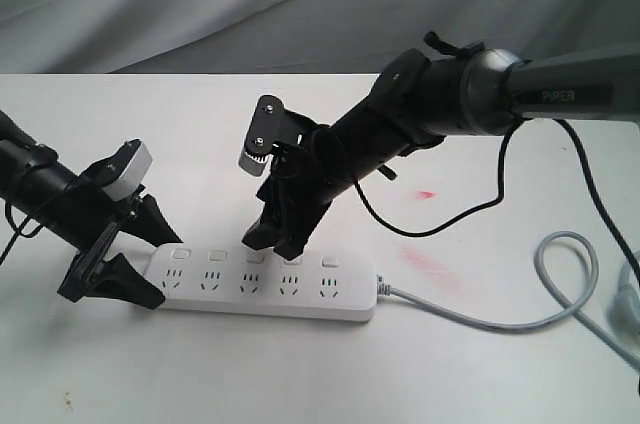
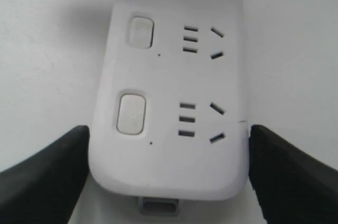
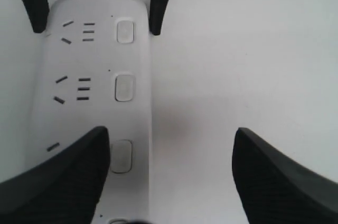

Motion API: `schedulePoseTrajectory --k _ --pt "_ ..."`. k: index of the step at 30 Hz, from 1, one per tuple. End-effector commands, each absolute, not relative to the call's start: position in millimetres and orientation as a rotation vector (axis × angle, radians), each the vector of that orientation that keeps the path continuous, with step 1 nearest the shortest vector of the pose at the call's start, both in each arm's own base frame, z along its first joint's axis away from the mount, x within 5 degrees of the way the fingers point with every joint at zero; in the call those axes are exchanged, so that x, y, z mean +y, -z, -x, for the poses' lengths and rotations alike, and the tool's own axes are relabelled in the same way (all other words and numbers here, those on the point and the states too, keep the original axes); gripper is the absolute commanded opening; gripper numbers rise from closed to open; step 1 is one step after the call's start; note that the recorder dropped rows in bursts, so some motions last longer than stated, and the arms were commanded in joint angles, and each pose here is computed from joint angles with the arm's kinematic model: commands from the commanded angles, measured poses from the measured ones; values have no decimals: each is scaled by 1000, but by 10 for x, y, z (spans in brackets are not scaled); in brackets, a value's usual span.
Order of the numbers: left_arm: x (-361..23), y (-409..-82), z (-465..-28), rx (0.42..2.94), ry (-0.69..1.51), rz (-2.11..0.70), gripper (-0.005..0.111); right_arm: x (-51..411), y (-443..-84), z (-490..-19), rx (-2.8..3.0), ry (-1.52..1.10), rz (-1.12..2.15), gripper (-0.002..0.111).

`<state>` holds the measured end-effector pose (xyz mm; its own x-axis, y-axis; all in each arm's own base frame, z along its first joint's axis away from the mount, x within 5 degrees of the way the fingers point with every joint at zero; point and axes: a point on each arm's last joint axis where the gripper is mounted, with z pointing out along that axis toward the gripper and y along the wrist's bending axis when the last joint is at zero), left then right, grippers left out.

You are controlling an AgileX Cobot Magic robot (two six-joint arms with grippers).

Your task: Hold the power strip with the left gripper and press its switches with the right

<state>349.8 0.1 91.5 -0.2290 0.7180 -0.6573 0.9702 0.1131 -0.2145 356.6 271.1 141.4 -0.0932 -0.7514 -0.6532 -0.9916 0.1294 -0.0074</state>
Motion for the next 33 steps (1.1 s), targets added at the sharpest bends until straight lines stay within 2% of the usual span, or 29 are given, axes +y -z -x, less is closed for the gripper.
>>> schedulePoseTrajectory --k 1,7,19,33 --pt "7 -904 -3509 2009 842 -1667 41 2719 -1415 -3572 1897 -611 1647 62" --pt "7 -904 -3509 2009 842 -1667 41 2721 -1248 -3586 1933 -615 1647 62" --pt "7 -904 -3509 2009 842 -1667 41 2726 -1213 -3586 1945 -628 1639 62" --pt "7 -904 -3509 2009 842 -1667 41 2702 -967 -3578 1990 -615 1690 62"
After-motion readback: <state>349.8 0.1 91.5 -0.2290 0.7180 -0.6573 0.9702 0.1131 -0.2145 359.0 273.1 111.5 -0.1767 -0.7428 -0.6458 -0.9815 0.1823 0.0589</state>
